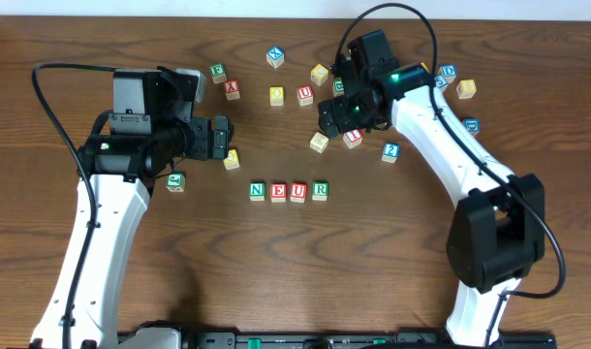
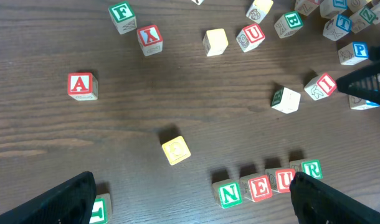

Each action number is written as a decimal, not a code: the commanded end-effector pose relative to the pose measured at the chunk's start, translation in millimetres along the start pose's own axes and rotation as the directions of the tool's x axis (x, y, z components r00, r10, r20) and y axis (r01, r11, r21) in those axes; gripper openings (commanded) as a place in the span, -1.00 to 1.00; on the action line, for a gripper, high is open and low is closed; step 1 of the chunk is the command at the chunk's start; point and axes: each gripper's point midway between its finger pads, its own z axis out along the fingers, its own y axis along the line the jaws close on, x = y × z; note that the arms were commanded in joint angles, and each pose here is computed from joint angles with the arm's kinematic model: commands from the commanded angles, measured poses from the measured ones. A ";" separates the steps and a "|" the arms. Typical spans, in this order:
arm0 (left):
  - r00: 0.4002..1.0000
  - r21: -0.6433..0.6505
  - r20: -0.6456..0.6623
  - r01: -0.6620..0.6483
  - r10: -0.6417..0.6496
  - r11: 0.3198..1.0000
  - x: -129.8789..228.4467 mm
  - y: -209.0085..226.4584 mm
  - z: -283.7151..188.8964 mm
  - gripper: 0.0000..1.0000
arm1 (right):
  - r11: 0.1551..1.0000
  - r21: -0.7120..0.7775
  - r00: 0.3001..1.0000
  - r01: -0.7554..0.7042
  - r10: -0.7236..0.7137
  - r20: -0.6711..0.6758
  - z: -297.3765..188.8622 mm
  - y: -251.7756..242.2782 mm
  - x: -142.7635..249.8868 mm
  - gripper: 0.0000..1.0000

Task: Spell out NEURIPS
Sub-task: 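Lower the open right gripper around the red I block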

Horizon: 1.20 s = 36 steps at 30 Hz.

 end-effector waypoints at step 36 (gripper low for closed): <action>0.999 0.008 0.032 -0.012 0.012 1.000 -10.3 -2.6 -8.2 0.96 | 0.975 0.215 0.994 -0.045 0.066 -0.092 46.7 -52.4 19.4 0.80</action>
